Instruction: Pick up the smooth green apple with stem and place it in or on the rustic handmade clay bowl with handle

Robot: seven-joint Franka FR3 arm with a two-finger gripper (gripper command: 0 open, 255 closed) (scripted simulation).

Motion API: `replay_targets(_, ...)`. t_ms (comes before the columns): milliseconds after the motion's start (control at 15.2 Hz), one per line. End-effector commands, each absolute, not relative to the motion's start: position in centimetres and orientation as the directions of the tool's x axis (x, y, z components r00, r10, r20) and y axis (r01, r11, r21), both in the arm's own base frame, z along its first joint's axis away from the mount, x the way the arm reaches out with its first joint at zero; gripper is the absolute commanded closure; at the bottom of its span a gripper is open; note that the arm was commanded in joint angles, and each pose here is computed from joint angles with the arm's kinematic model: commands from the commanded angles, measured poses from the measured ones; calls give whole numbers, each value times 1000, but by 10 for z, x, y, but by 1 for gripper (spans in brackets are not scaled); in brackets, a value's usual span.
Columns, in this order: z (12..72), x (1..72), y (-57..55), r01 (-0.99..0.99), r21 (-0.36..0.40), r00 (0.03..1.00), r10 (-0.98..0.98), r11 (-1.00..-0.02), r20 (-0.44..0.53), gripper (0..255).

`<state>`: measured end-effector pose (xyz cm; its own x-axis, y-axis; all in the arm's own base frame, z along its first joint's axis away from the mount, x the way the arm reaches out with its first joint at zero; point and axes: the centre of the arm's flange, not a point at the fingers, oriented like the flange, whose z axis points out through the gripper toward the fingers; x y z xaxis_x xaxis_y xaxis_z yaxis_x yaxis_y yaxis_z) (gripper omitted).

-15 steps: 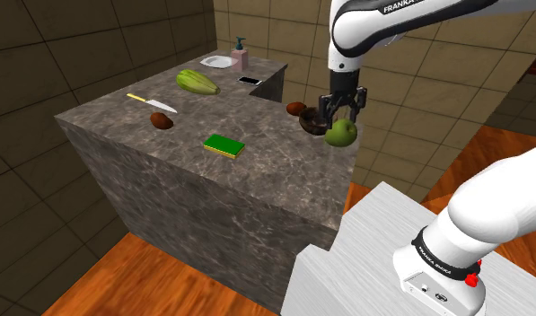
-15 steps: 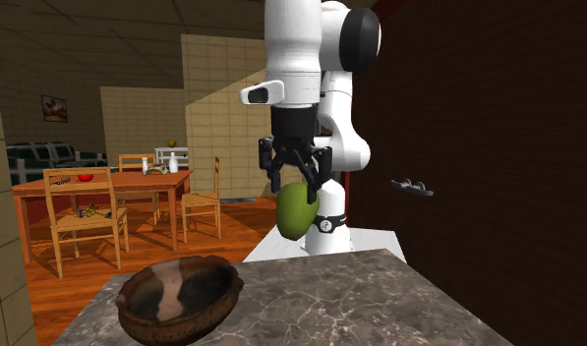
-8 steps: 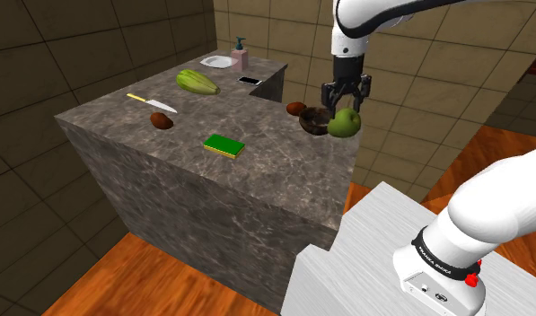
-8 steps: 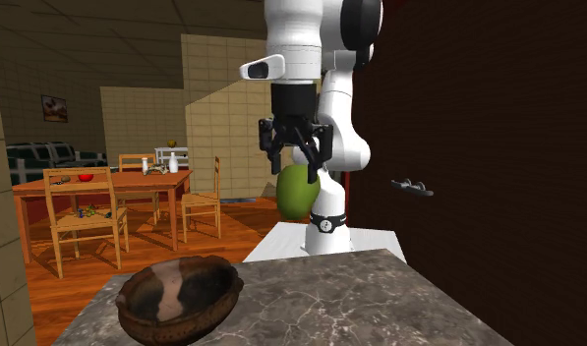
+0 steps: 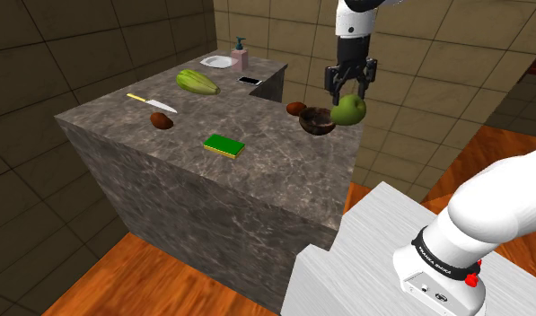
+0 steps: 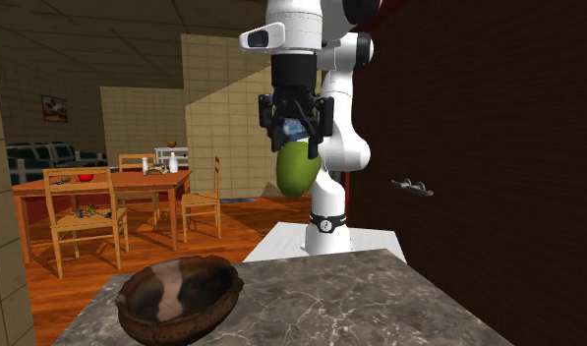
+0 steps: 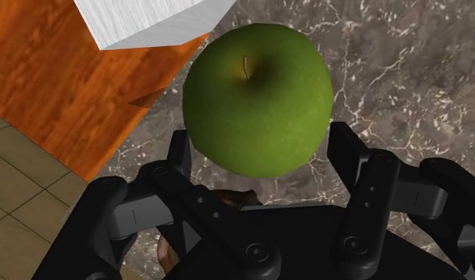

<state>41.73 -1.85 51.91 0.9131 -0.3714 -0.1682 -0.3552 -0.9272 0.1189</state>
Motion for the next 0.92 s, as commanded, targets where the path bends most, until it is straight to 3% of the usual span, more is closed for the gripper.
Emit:
replay_targets(0, 526, 418, -20, -355, 119, 913, -371, -927, -169, 255)
replay_targets(858, 552, 553, -122, -355, 119, 913, -371, -927, -169, 255)
